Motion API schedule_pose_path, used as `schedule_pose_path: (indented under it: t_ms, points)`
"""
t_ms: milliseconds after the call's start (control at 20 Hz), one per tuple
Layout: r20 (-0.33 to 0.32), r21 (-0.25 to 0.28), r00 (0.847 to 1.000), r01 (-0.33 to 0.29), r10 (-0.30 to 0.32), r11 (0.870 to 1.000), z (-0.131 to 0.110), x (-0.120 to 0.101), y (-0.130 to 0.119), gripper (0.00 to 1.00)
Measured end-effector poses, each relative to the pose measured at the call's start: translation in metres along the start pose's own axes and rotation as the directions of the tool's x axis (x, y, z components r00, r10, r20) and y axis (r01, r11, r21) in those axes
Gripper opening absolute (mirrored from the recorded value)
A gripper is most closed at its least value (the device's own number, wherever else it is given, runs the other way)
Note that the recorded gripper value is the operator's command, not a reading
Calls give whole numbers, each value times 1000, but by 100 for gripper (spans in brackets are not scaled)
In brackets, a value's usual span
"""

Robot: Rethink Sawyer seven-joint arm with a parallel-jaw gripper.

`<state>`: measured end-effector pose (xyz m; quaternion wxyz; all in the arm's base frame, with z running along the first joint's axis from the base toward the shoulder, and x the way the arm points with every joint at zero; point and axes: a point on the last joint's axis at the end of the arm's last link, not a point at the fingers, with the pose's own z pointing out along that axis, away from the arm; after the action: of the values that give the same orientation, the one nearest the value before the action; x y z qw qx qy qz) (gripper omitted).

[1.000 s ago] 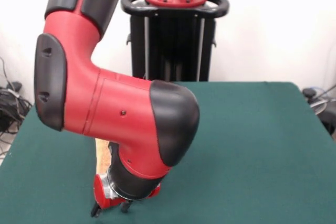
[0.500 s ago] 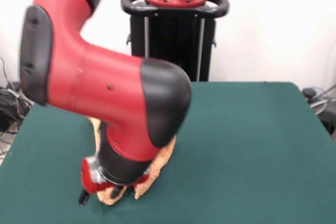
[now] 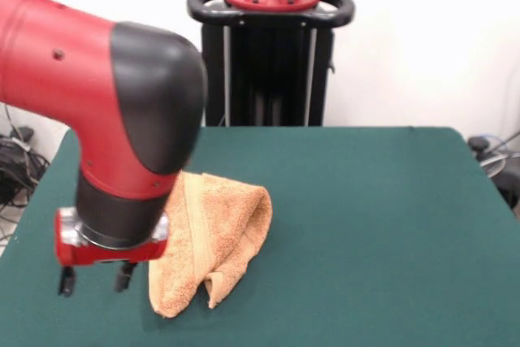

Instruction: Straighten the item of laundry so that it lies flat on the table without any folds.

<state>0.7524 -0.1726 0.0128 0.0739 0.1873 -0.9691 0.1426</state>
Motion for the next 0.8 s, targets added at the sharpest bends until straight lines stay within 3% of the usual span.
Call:
schedule_pose_path:
  t_ms: [300, 800]
  points:
    - [16, 9, 1000, -5, 5, 1000, -3, 2, -6, 100]
    - [30, 21, 999, 24, -25, 999, -14, -8, 11, 100]
